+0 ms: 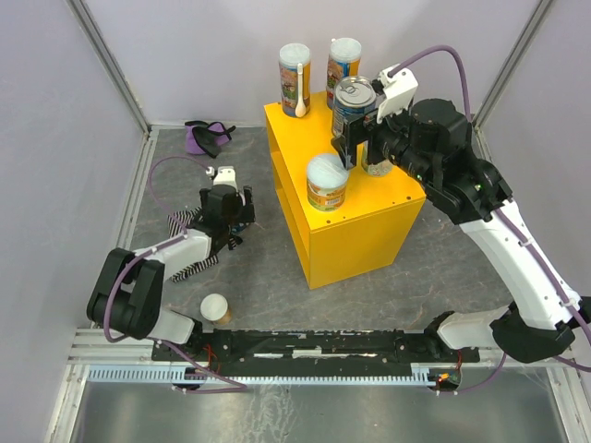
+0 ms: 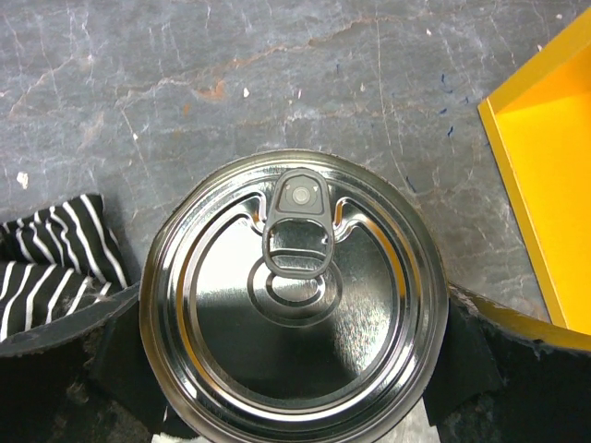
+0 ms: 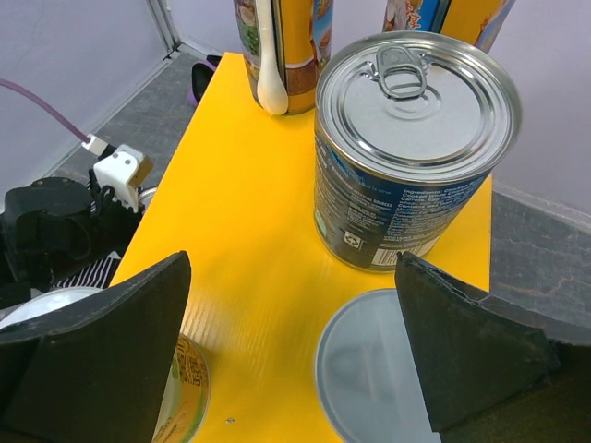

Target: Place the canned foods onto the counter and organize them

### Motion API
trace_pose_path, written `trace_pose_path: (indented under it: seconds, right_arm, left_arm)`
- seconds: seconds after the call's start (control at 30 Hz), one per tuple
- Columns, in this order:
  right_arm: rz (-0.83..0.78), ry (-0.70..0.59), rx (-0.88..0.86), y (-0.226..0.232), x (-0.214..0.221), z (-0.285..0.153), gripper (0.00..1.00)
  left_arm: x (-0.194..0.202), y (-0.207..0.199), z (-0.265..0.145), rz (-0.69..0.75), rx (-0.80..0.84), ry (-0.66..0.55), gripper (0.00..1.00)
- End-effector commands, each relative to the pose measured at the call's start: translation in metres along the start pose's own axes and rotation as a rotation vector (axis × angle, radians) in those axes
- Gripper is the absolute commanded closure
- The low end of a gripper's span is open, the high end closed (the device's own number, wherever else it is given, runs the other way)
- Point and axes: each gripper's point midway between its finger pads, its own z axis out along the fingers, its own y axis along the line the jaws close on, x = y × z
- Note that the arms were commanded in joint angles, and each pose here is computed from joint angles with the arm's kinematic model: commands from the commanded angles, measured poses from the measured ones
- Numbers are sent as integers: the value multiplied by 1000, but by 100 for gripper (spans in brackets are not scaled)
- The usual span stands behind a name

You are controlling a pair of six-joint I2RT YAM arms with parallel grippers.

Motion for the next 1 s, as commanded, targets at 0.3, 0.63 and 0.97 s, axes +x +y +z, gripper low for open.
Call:
trace_pose_path:
  seconds: [0.3,0.63,0.97]
  right_arm:
    - [5,-108,52,-10,-36,-24,0]
    - [51,-174,120,-22,-53,-43,1]
    - [68,-204,177,-32,-64,-47,1]
  left_arm:
    - [-144,-11,-70,-132,98,-392,97]
    - [-229,-24,-146,-159,232,-503,97]
    - [-305,-68,-234,32,495,-548,97]
